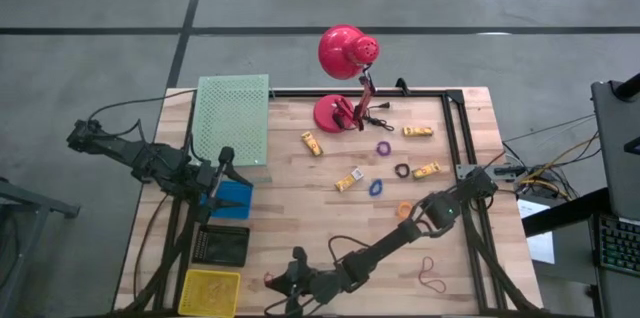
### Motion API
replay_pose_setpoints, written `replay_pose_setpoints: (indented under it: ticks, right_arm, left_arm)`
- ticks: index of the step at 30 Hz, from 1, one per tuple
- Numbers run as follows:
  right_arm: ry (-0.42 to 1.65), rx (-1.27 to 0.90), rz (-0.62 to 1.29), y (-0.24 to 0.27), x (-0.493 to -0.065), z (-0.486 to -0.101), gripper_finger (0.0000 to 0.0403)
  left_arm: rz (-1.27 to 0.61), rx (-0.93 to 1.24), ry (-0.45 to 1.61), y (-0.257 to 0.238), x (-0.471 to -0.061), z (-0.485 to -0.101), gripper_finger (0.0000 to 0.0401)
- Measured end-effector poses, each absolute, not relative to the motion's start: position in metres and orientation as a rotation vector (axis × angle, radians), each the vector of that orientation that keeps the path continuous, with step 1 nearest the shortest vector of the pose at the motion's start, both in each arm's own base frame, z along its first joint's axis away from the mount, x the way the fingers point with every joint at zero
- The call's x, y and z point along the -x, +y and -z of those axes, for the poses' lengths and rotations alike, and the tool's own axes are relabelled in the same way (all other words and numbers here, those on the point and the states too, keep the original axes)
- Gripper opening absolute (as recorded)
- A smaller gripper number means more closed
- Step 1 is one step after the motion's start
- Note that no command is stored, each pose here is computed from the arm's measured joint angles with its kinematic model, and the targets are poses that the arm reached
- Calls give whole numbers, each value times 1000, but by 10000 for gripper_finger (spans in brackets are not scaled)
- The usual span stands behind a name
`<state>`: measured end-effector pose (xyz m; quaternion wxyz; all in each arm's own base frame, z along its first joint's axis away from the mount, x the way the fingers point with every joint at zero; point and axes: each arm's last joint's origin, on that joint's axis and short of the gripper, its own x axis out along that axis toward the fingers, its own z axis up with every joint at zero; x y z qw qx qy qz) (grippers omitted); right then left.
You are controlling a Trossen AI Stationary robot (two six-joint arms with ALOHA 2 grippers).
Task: Pick & Place Office Desk Supplies
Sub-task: Put the top red rubber band into the yellow bin
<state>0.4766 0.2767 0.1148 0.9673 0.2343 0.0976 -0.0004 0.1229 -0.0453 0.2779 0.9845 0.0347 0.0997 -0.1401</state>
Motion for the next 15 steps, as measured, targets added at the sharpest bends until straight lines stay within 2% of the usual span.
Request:
replay_pose_setpoints:
  ticks: [10,15]
  right_arm:
    - [196,-475,13,271,-480,-115,8]
    - [251,-552,39,271,-478,-109,8]
  left_arm:
    - [282,-69,201,-45,-123,-278,241]
    - [282,-69,201,-45,-123,-278,240]
